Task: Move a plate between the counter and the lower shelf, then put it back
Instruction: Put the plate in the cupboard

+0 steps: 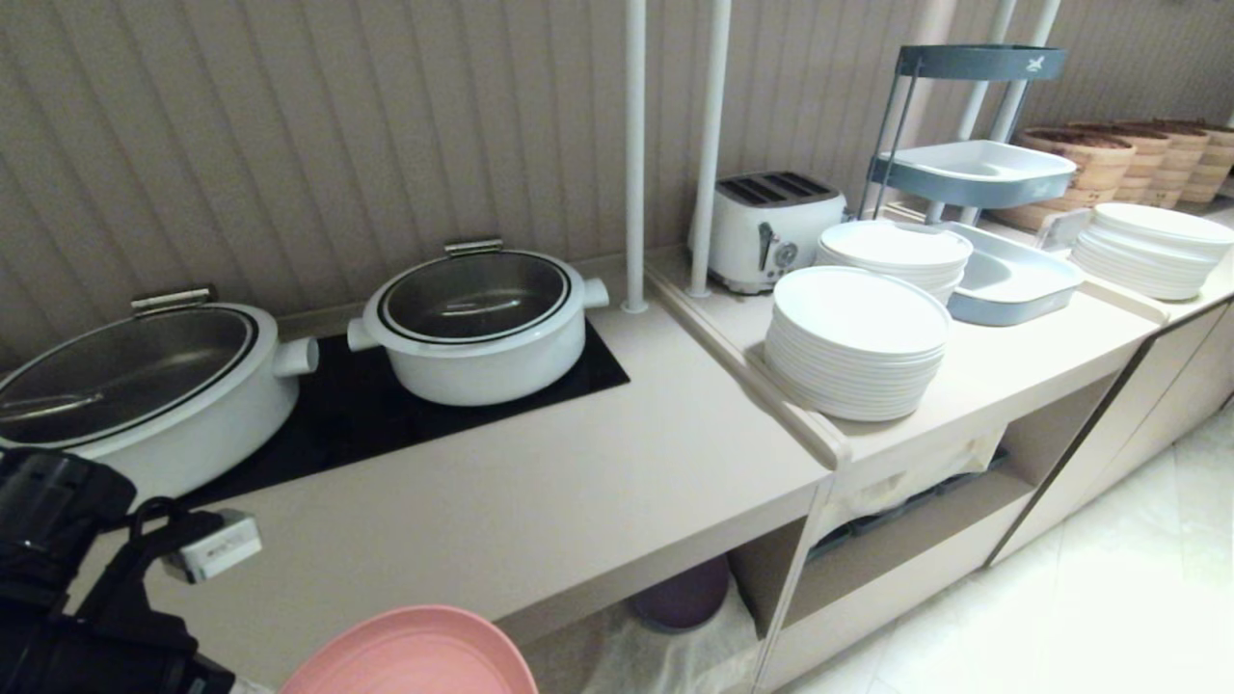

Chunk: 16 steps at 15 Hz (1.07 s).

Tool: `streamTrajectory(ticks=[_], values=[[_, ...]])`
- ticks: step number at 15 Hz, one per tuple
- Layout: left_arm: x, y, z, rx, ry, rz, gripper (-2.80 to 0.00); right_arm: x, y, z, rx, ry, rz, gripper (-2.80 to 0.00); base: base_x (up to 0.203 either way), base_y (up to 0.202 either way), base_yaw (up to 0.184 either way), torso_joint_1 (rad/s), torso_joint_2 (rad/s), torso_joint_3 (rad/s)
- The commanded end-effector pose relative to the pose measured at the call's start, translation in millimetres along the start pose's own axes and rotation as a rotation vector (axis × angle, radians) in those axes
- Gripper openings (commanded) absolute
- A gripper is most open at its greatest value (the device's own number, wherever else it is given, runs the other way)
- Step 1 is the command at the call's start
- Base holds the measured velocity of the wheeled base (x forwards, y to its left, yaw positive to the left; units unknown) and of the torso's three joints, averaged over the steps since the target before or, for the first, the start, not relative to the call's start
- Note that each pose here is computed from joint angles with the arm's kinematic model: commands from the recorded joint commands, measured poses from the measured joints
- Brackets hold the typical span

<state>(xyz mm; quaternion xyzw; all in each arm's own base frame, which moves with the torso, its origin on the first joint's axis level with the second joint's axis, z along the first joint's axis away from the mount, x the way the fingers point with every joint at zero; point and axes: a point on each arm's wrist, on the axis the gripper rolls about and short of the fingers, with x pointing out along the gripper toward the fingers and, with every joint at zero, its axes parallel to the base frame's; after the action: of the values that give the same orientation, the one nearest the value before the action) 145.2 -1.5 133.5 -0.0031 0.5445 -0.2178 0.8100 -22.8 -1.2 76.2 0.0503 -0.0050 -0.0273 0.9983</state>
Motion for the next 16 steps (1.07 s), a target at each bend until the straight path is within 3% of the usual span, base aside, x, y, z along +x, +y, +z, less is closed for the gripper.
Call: streamTrajectory(ticks=[1,5,16], values=[[0.4,0.2,-0.1,-0.001,0.004,-0.004,-2.8,0.0,0.0,0.0,0.001,0.0,0.0,-2.8,0.0,0.0,0.0,0.0,0.0,0.0],[0.5,0.2,-0.1,-0.001,0.004,-0.004,-2.8,0.0,0.0,0.0,0.001,0.0,0.0,-2.8,-0.001,0.0,0.028,0.001,0.0,0.0],[2.2,1.4,1.4,-0.001,0.002,-0.003,-2.8,0.0,0.0,0.0,0.001,0.0,0.0,-2.8,0.0,-0.009,0.174,0.004,0.0,0.004]])
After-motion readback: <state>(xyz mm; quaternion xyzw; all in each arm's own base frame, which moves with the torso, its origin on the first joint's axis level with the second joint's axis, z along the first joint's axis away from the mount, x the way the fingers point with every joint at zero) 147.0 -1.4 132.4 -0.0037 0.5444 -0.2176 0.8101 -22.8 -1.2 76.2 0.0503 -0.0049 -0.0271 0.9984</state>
